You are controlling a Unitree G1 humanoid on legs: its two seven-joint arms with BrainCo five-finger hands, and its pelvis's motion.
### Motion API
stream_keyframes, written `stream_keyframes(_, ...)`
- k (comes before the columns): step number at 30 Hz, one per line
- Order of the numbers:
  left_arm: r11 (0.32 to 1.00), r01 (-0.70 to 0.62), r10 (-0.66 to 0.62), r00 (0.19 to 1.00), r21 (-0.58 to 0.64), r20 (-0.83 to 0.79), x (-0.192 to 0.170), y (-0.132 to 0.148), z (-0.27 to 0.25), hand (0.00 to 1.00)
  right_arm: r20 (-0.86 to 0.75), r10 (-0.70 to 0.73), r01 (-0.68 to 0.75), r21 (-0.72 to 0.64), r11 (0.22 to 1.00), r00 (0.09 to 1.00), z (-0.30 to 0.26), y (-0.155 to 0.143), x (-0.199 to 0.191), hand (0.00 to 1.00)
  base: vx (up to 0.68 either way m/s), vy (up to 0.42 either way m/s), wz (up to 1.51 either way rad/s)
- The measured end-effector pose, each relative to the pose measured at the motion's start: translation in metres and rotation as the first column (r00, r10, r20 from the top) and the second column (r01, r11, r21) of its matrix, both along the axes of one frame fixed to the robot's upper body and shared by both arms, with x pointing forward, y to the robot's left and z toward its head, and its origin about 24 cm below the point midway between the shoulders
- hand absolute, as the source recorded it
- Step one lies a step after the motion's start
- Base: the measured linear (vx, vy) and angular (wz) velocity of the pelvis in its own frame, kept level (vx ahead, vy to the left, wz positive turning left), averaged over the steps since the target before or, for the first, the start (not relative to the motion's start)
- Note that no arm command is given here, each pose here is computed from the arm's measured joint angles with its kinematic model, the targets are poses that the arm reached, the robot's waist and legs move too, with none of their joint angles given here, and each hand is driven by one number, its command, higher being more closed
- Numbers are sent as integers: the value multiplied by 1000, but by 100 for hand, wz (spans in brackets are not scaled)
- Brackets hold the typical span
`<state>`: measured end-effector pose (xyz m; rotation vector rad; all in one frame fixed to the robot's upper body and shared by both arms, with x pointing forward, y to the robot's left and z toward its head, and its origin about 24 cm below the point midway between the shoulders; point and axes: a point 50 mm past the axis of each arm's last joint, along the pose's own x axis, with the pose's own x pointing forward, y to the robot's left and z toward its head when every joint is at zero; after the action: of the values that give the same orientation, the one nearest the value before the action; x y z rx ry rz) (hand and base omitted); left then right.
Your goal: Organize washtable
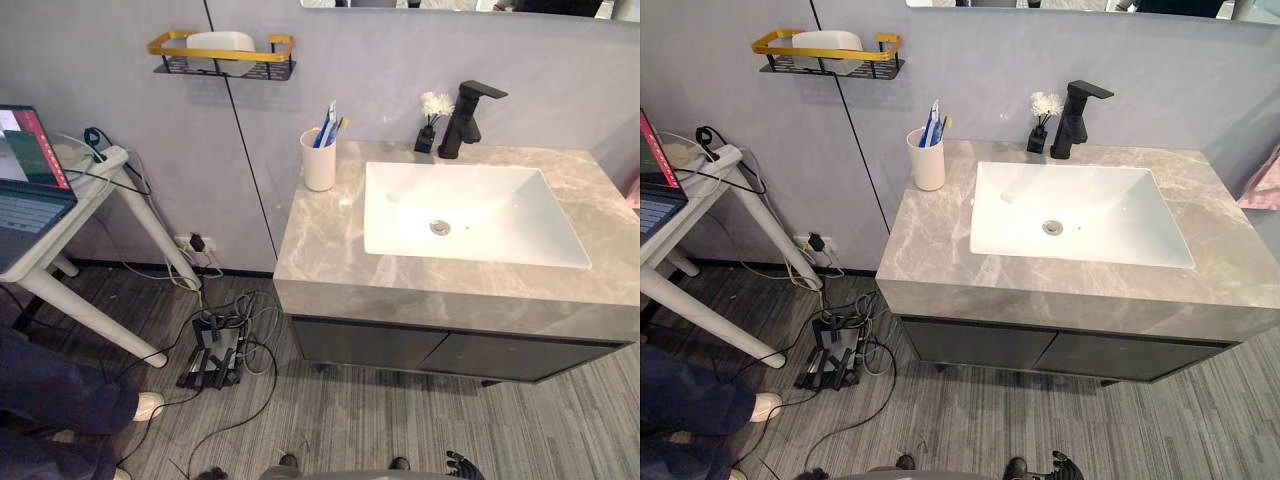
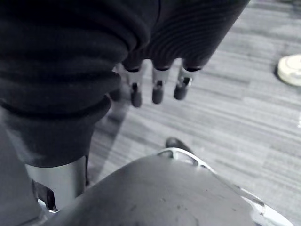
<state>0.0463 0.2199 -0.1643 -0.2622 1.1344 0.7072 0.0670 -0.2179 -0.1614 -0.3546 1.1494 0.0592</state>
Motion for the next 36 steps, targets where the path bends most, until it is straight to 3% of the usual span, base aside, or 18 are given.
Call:
stream_keyframes(5,999,42,-42,999,14,20,11,0,1,0,10,-83,83,20,996,996,-1,-1,-2,0,6,16,-2)
stream_keyframes(10,1000,-6,6,999,13,-32,-10,4,-1,0,41,-159,157,46,987,986,0,2,5,0,-62,-11,-142)
stream_keyframes(12,1000,18,-18,1000,6,-8,-1,1,-1,0,46,-185,183,51,982,982,0,1,6,0,-19,17,-116)
stream_keyframes(14,998,64,-64,998,12,1,8,0,0,0,61,-175,172,53,984,983,2,2,16,0,-14,73,-128)
stream_keyframes(15,992,130,-130,992,2,2,12,-2,0,0,120,-88,82,55,995,989,8,7,41,0,-88,173,-261)
stream_keyframes(16,984,179,-179,984,9,-4,15,4,1,0,204,-144,105,191,976,968,14,28,63,0,-81,167,-285)
stream_keyframes(21,984,176,-176,984,11,-15,11,8,1,0,197,-131,79,250,965,972,12,44,61,0,30,46,-102)
stream_keyframes(25,988,152,-150,985,10,-87,-14,12,-1,0,202,-55,1,260,966,978,12,57,62,0,19,-81,-257)
stream_keyframes(30,981,192,-192,980,-6,-58,-5,-5,-3,0,188,15,-46,162,986,982,13,31,67,0,-23,87,-263)
stream_keyframes(35,975,221,-221,972,-8,-73,-4,-8,-4,0,167,14,-36,133,990,986,11,29,64,0,-17,57,-291)
stream_keyframes(36,964,265,-263,964,35,-43,12,-3,-1,0,139,-34,15,138,990,990,7,31,61,0,-167,-242,-369)
